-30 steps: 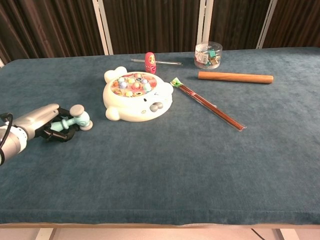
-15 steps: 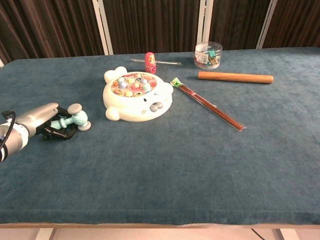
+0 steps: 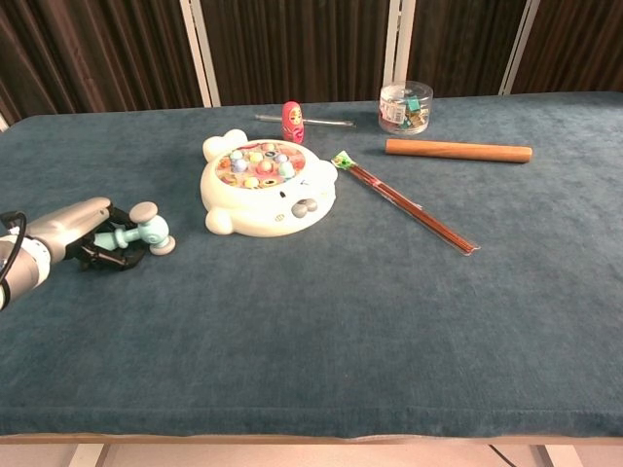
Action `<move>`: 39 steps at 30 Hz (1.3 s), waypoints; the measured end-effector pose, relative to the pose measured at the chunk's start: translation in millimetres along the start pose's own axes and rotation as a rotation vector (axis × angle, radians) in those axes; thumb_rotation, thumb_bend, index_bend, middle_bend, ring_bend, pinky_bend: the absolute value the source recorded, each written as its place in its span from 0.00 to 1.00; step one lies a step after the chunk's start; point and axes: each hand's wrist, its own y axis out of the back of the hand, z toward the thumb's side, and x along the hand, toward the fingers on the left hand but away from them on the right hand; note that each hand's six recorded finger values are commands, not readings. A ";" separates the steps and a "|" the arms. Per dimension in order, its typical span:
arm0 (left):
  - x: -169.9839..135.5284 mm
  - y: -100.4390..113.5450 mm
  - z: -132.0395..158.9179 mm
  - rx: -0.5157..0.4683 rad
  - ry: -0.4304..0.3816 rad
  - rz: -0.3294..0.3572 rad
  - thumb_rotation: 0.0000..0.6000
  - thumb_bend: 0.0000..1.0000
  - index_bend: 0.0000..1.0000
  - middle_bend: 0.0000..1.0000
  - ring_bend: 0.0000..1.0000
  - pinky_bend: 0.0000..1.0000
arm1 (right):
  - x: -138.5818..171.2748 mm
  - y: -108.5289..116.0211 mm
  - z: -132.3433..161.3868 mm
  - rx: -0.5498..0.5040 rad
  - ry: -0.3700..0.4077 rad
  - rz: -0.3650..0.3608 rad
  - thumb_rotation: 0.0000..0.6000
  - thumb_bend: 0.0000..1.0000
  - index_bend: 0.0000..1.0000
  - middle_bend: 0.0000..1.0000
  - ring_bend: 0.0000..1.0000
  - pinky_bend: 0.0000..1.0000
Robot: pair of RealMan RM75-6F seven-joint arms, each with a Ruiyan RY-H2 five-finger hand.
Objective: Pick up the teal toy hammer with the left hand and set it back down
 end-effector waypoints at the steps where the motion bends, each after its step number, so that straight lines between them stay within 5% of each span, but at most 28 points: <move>1: 0.3 0.5 -0.1 0.001 0.001 0.003 0.84 0.40 0.29 0.00 0.00 0.00 | 0.0 0.0 0.0 0.000 0.001 0.001 1.00 0.27 0.00 0.00 0.00 0.00; 14: 3.2 5.4 -4.6 0.067 0.011 0.033 0.84 0.38 0.28 0.00 0.00 0.00 | 0.2 0.3 -0.1 -0.001 0.002 0.002 1.00 0.27 0.00 0.00 0.00 0.00; 39: 3.8 13.5 -7.7 0.162 0.007 0.082 0.86 0.36 0.12 0.00 0.00 0.00 | 0.5 1.4 -0.5 -0.002 0.006 0.005 1.00 0.27 0.00 0.00 0.00 0.00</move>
